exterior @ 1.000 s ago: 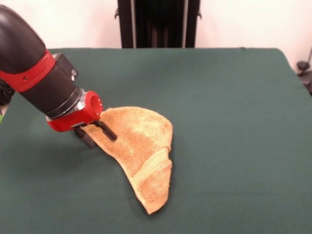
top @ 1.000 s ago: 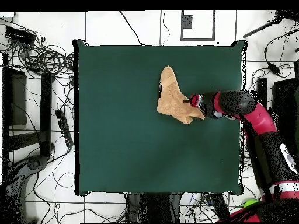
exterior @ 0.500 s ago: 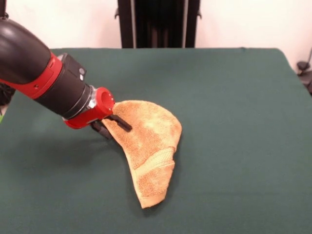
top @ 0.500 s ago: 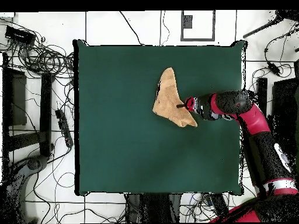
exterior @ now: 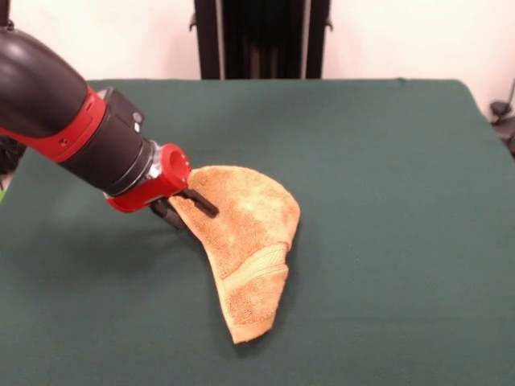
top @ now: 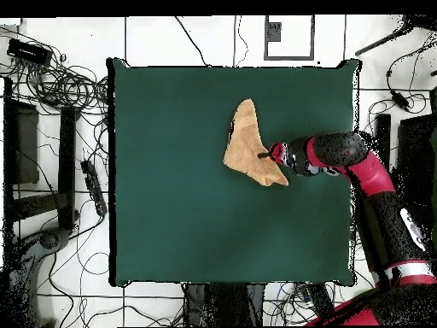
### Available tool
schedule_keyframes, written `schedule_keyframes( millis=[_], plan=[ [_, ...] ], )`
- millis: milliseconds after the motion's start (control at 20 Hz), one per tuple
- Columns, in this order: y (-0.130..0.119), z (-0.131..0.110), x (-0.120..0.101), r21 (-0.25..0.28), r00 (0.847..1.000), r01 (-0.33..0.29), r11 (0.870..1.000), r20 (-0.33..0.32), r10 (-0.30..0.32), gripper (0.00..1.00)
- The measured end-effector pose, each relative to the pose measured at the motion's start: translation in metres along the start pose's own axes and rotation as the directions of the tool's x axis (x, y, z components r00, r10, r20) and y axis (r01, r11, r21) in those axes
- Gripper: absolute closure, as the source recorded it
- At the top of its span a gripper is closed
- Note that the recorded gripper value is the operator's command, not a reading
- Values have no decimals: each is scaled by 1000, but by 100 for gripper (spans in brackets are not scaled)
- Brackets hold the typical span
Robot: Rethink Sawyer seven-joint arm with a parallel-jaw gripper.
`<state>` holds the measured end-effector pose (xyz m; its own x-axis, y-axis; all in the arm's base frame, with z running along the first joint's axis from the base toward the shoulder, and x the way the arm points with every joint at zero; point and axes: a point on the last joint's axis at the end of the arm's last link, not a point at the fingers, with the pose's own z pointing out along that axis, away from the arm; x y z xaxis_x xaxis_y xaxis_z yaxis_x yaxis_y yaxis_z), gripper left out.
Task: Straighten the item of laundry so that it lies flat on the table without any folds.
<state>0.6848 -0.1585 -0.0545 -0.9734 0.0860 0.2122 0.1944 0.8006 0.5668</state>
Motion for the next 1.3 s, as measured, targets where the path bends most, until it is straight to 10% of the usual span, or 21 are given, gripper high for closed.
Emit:
schedule_keyframes(
  millis=[850, 1300],
  plan=[
    [10, 7, 3, -9, 998, 21, 1000, 60, -21, 0],
    [28, 29, 13, -100, 999, 8, 995, 37, -4, 0]
  ],
)
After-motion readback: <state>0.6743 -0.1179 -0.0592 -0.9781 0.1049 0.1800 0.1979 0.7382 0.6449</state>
